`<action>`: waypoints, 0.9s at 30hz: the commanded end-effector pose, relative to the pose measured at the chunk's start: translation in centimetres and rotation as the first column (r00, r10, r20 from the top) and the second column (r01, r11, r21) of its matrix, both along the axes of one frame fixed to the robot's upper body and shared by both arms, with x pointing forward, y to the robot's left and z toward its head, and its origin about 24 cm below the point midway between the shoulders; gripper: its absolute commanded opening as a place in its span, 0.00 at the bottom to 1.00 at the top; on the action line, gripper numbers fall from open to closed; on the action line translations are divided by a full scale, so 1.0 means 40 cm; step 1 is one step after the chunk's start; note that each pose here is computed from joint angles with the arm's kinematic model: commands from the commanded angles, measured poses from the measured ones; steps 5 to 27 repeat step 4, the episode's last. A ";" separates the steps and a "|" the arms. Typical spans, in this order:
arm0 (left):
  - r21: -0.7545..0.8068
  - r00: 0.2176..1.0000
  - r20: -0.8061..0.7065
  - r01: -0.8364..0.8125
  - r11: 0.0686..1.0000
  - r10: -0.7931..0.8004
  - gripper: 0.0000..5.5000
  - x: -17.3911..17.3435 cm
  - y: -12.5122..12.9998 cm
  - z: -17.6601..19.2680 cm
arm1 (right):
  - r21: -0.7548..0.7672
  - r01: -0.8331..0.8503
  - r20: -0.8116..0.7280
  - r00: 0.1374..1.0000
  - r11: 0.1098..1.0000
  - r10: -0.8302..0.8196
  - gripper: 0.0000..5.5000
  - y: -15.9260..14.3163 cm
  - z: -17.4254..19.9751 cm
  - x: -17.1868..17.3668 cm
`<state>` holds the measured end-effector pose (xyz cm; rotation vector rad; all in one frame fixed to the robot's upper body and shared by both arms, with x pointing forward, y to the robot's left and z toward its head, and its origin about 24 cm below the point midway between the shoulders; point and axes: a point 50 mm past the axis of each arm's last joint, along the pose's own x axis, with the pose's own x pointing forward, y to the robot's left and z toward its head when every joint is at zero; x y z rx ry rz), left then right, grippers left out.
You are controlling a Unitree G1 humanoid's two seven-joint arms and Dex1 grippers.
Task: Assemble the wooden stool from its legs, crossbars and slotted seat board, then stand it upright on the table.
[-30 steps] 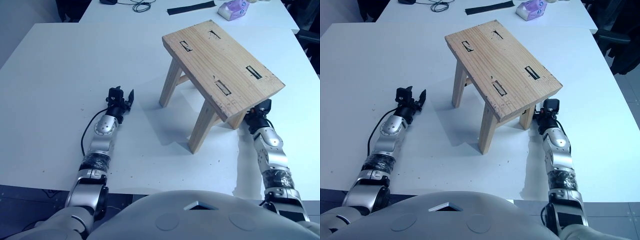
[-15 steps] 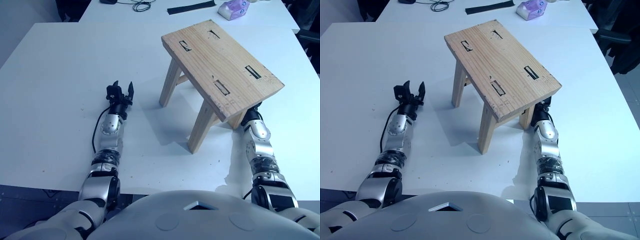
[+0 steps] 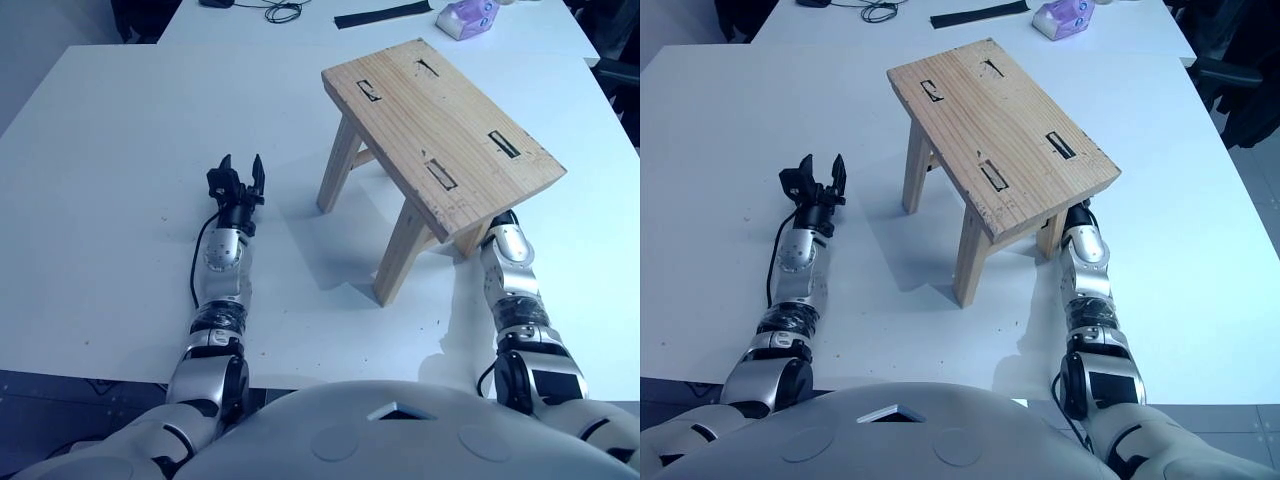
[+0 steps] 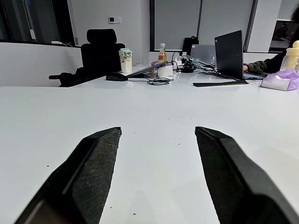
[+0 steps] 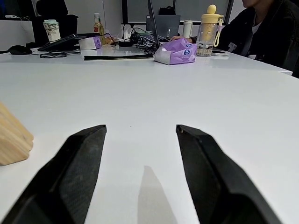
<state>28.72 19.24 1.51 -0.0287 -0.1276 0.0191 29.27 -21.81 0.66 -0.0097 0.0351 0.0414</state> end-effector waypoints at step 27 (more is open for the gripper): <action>-0.003 0.999 0.024 -0.046 0.999 0.046 0.54 0.005 -0.004 0.007 | -0.012 -0.056 0.005 0.998 0.998 0.056 0.50 0.027 0.016 0.046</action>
